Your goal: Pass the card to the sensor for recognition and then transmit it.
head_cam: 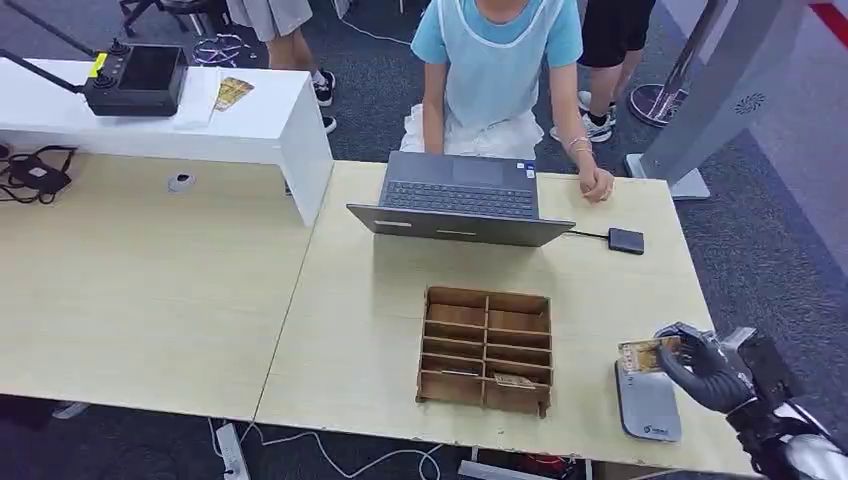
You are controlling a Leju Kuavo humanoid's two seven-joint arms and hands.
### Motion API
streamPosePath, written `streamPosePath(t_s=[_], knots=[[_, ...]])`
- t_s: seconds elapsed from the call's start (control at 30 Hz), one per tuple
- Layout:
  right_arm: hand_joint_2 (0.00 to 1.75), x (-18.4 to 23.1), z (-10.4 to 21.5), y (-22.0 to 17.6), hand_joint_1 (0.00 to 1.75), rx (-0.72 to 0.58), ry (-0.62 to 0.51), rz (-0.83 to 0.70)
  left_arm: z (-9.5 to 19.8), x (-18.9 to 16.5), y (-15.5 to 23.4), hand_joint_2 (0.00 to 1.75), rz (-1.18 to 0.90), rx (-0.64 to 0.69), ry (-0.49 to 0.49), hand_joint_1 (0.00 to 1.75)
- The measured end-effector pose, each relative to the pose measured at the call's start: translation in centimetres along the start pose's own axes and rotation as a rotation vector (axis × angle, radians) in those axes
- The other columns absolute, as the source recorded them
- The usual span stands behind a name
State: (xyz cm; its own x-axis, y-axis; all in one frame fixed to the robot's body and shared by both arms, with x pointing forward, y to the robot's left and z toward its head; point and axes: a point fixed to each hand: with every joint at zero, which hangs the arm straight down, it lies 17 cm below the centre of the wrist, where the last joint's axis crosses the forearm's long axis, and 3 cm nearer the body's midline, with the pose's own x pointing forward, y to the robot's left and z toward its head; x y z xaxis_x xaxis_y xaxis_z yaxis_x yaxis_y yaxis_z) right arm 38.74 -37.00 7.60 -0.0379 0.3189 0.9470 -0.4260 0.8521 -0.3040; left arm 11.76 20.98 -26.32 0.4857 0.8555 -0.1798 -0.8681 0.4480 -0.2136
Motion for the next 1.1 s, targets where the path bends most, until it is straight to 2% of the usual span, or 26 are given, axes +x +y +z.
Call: streamPosePath(t_s=[0.37,1.1], knots=[[1.75,-3.1,0.4,0.1,1.75,0.000,0.087,0.040,0.0,0.0,0.0,1.75,0.000,0.001,0.000,0.00],[1.75,-5.1,0.8,0.5,1.75,0.003,0.149,0.093,0.0,0.0,0.1,1.75,0.001,0.003,0.000,0.00]])
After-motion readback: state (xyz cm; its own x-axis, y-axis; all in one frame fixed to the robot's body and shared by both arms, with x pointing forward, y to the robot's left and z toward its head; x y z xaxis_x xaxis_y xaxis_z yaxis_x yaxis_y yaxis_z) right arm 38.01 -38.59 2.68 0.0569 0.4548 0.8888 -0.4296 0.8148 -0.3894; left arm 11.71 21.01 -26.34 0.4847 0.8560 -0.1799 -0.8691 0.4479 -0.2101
